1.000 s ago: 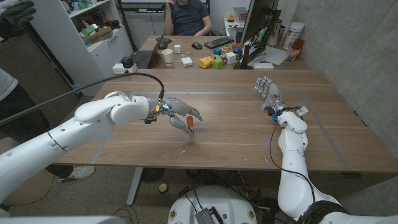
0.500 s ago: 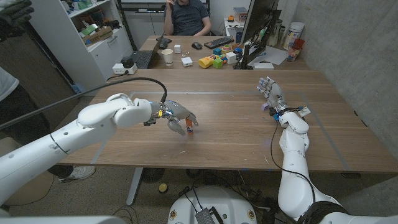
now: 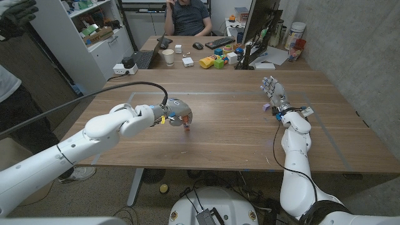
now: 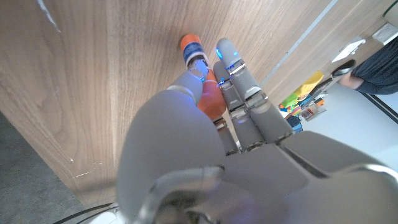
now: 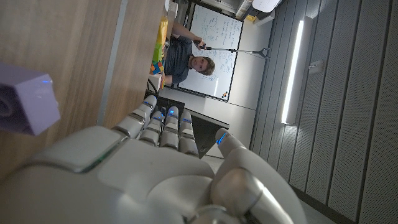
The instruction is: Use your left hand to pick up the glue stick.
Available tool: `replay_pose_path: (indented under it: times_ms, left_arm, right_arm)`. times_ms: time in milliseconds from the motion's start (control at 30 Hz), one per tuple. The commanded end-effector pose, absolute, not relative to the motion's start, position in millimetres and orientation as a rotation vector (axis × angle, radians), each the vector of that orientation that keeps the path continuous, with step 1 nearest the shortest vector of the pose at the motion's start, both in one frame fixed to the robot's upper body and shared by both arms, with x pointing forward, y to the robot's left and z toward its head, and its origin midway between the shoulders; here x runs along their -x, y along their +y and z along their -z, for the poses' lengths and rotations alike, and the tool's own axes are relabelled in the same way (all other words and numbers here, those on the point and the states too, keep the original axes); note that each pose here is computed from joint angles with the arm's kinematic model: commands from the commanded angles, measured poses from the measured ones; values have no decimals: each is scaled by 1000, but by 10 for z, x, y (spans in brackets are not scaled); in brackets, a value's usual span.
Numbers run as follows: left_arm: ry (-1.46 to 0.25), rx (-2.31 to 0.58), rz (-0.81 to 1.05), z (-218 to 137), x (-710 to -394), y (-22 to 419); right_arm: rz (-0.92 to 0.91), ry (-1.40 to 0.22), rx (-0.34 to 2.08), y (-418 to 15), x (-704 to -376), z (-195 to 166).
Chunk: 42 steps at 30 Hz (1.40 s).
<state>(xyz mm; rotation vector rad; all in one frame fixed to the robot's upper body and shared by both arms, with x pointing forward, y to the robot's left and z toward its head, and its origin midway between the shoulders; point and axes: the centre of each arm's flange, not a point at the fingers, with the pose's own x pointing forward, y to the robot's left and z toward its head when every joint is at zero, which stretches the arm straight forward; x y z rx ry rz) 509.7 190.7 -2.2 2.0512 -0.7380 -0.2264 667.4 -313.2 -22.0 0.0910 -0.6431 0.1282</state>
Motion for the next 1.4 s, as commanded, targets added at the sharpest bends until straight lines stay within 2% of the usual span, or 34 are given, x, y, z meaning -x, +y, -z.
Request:
replay_pose_path:
  times_ms: [33, 567, 1400]
  left_arm:
    - [-841, -2029, 88, 23, -5157, 1922]
    - [-816, -2039, 78, -45, -5223, 1846]
    - [-886, -2030, -68, -215, -4886, 1758]
  right_arm:
    - [-112, -644, -81, -3134, -6767, 166]
    - [-132, -633, -81, -3161, -6903, 121]
    - [-151, -643, -81, -3223, -6844, 149]
